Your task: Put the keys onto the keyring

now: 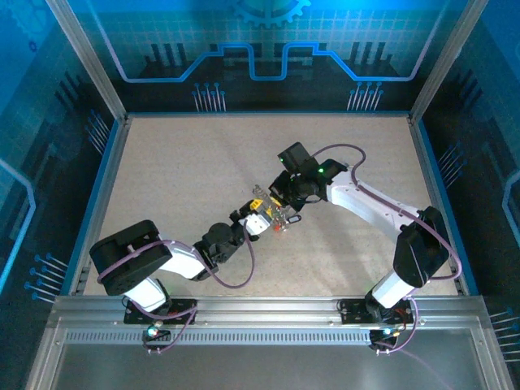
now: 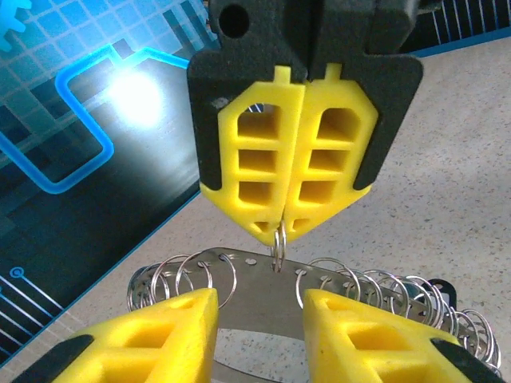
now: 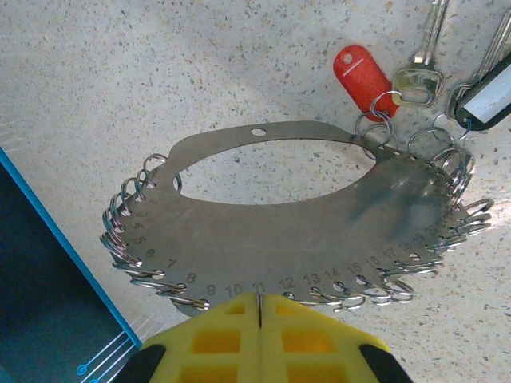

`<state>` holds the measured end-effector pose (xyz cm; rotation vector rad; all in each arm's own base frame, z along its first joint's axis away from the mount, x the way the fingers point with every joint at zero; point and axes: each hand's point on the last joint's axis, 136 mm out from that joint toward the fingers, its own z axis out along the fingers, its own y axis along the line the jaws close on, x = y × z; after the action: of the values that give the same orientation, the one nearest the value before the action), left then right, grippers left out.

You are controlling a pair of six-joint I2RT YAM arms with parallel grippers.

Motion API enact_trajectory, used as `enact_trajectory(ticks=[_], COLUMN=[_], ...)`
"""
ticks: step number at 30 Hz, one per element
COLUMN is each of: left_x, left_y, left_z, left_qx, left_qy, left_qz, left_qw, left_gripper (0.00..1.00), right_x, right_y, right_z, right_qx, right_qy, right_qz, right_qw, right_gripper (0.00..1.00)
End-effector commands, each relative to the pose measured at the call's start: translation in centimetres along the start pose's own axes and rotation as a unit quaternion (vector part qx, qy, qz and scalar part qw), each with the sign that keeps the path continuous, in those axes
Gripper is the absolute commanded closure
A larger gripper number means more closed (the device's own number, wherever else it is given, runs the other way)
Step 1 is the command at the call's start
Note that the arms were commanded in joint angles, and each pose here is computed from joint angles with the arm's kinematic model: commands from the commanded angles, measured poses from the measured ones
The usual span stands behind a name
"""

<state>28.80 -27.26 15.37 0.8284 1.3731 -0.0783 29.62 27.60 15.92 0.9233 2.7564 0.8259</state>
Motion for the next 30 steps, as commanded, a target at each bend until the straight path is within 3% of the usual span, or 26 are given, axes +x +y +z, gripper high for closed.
enact_trajectory(ticks=[1, 7, 30], left_x=[-0.6, -0.5, -1.1], left_y=[1.0, 0.5, -0.2], left_z=[0.1, 1.1, 1.4], left_qx=[-0.005, 0.027, 0.040], left_qy=[-0.019, -0.015, -0.047], left_qz=[-0.030, -0.048, -0.060], left_qw=[0.999, 0.998, 0.996], left_gripper=[0.65, 0.66, 0.72], right_x=[1.4, 2.3, 3.4], right_y=[0.4, 0.7, 0.4], right_z=[-0.7, -0.4, 0.4], right_qx=[-0.012, -0.012, -0.019], right_qy=[0.017, 0.022, 0.045], right_qz=[-0.001, -0.012, 0.011], right_qw=[1.000, 1.000, 0.999], right_gripper=[1.00, 1.00, 1.00])
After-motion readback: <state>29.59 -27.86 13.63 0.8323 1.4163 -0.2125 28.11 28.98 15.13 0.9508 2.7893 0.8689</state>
